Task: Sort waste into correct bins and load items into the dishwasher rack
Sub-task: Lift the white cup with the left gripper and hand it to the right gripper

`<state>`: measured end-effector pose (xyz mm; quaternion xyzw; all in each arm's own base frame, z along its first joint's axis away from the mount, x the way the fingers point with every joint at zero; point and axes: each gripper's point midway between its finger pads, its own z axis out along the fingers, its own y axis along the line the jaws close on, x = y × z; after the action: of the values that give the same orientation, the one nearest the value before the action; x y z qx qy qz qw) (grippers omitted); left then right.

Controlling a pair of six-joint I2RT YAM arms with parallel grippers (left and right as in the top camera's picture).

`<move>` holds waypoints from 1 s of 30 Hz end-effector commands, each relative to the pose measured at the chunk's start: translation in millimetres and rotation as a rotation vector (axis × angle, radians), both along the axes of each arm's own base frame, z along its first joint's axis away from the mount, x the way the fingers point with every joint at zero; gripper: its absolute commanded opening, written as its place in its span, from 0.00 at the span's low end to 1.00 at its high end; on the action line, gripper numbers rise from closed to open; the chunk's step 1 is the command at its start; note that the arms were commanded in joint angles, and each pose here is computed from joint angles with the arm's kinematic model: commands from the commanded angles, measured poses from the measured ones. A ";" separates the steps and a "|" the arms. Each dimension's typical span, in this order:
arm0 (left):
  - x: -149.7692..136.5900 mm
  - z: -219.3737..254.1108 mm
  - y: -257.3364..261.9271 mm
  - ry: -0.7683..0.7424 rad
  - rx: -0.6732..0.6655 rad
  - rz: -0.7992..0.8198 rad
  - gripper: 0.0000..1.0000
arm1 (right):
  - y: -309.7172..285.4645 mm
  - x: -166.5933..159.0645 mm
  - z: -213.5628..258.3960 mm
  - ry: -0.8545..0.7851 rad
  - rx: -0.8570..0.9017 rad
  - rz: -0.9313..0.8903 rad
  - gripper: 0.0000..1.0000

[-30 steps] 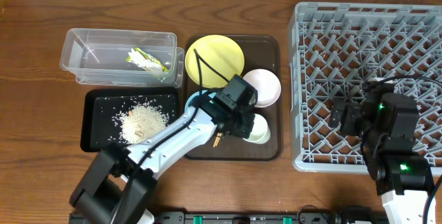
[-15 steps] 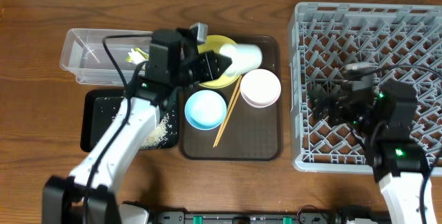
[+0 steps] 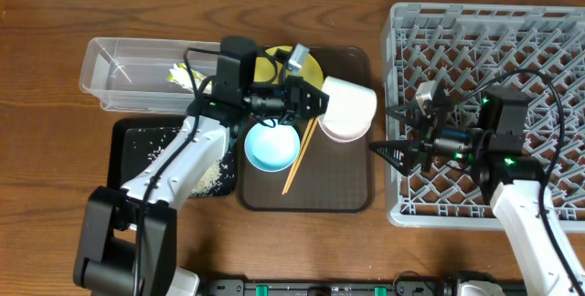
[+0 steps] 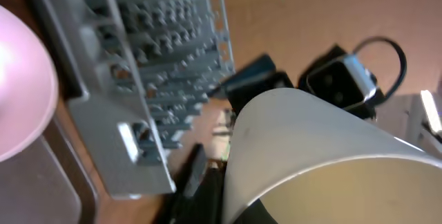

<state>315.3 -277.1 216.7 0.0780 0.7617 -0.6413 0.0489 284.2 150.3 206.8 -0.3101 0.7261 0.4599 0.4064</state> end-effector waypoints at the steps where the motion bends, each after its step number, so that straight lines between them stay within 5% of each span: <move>1: -13.6 7.7 -6.4 0.010 -0.033 -0.071 0.06 | 9.9 -7.3 18.1 -0.054 0.062 0.090 0.99; 30: -39.2 6.3 -33.7 0.027 -0.023 -0.148 0.06 | 28.3 -3.6 41.2 -0.173 0.085 0.142 0.86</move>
<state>279.7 -309.5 218.8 0.1158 0.7528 -0.6479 -0.0027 280.2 176.7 241.3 -0.3774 0.6501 0.4868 0.4449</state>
